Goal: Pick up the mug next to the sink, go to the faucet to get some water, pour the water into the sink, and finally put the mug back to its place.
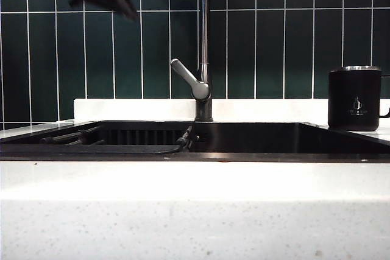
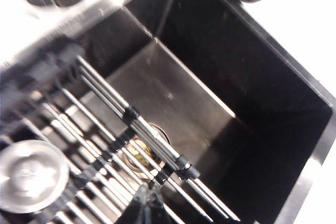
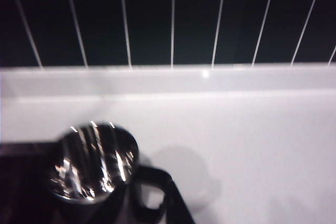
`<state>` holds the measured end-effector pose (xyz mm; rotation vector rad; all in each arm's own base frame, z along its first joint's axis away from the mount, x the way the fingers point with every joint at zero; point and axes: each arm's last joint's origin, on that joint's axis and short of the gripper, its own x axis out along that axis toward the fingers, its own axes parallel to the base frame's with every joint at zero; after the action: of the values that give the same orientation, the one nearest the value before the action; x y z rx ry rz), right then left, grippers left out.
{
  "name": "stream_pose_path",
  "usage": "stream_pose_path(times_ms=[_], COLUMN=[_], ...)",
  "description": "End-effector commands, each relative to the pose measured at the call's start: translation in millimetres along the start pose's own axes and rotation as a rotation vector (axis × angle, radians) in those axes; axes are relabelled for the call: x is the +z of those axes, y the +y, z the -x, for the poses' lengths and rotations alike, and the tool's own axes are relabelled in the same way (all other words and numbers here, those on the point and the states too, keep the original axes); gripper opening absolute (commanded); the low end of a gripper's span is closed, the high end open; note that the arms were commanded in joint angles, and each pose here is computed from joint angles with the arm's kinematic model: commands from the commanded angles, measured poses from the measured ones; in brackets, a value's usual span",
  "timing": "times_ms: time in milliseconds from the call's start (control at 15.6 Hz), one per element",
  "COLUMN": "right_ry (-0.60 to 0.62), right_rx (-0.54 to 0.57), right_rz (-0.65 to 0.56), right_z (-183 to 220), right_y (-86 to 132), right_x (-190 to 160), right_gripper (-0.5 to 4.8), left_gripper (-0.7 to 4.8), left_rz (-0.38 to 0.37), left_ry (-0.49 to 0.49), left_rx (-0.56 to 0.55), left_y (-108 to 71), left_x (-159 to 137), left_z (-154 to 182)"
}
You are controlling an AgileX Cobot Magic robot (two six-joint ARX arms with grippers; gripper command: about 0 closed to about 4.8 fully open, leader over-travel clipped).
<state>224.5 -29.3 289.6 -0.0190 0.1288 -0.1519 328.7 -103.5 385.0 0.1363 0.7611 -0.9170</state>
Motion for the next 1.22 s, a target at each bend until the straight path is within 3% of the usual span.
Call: stream_pose_path(times_ms=[64, 384, 641, 961, 1218], right_ry=[-0.023, -0.062, -0.045, -0.008, -0.035], right_rx=[0.011, 0.111, 0.222, 0.314, 0.319], right_rz=[-0.05, -0.078, -0.064, -0.037, -0.036], right_z=[27.8, 78.0, 102.3, 125.3, 142.0], right_y=[-0.4, 12.7, 24.9, 30.3, 24.7], right_x=[12.4, 23.1, 21.2, 15.2, 3.1], right_gripper=[0.5, 0.17, 0.17, 0.17, 0.17], left_gripper=[-0.06, -0.06, -0.06, -0.06, -0.06], left_rz=[-0.016, -0.025, 0.018, 0.05, 0.083], left_ry=[0.002, -0.036, -0.178, -0.251, -0.343], left_rx=[0.055, 0.213, 0.395, 0.415, 0.424], left_y=[-21.6, -67.8, -105.8, -137.0, -144.0], left_x=[-2.0, -35.2, -103.5, -178.9, -223.3], left_z=[30.9, 88.7, 118.6, 128.5, 117.7])
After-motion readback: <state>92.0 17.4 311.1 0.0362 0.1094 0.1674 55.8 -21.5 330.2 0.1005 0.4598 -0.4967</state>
